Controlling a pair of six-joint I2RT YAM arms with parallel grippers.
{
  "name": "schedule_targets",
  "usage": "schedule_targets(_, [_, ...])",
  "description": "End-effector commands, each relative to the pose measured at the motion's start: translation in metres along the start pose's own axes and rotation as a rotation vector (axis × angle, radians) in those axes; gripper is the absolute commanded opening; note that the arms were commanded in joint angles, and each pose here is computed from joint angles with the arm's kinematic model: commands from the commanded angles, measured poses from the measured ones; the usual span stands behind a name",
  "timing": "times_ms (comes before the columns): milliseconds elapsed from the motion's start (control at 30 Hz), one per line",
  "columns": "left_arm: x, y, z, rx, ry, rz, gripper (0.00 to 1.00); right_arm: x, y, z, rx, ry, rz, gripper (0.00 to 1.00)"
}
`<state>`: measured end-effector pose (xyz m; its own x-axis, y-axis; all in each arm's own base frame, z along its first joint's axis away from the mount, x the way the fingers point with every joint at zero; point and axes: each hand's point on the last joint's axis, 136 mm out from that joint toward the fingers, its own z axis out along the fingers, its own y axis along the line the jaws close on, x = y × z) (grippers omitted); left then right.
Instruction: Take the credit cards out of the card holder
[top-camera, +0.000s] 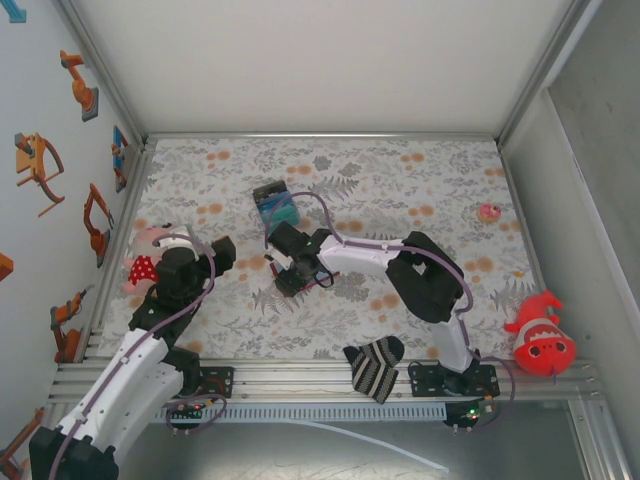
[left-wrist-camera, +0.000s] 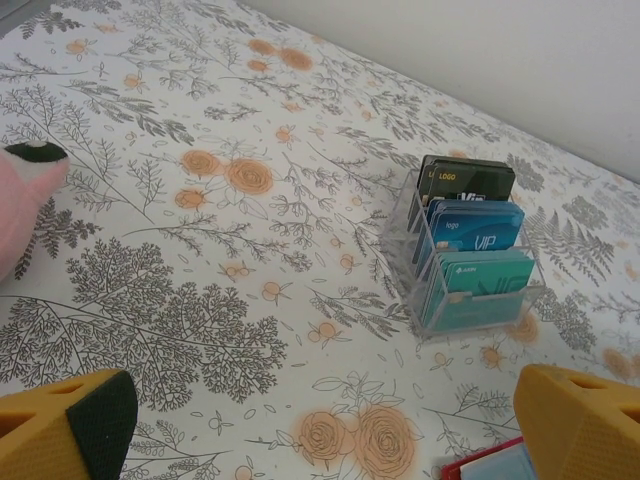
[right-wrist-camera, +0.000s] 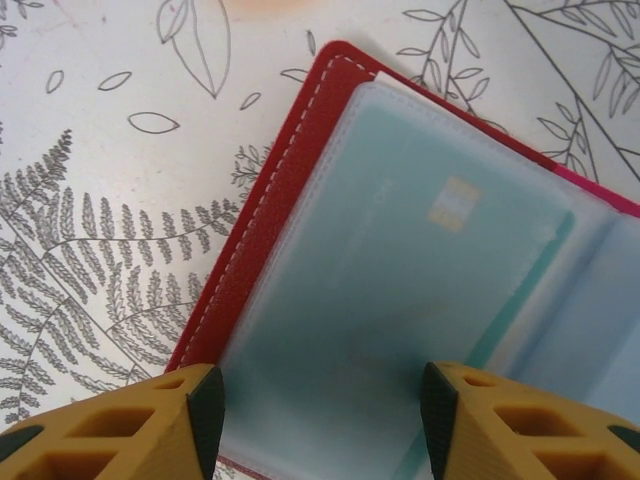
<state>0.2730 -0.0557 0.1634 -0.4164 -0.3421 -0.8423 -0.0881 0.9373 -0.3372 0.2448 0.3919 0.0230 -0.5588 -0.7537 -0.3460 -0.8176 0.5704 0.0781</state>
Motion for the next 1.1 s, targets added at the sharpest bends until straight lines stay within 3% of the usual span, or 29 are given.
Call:
schedule_targets(0, [-0.011,-0.010,-0.007,0.034,-0.015,-0.013,0.97,0.015,-0.008,0.009,0.004,0.045,0.036,0.53])
schedule_targets(333, [-0.015,-0.018,-0.009,0.046,-0.017,0.021,0.97,0.011,-0.014,0.006,0.011,0.029,0.039,0.44])
schedule_targets(667, [-0.019,-0.030,-0.005,0.055,-0.012,0.058,0.97,0.005,0.001,-0.013,-0.066,-0.009,0.036,0.54])
schedule_targets(1067, [-0.019,-0.037,-0.002,0.064,0.001,0.078,0.97,0.026,-0.001,0.014,-0.062,0.062,0.039,0.55])
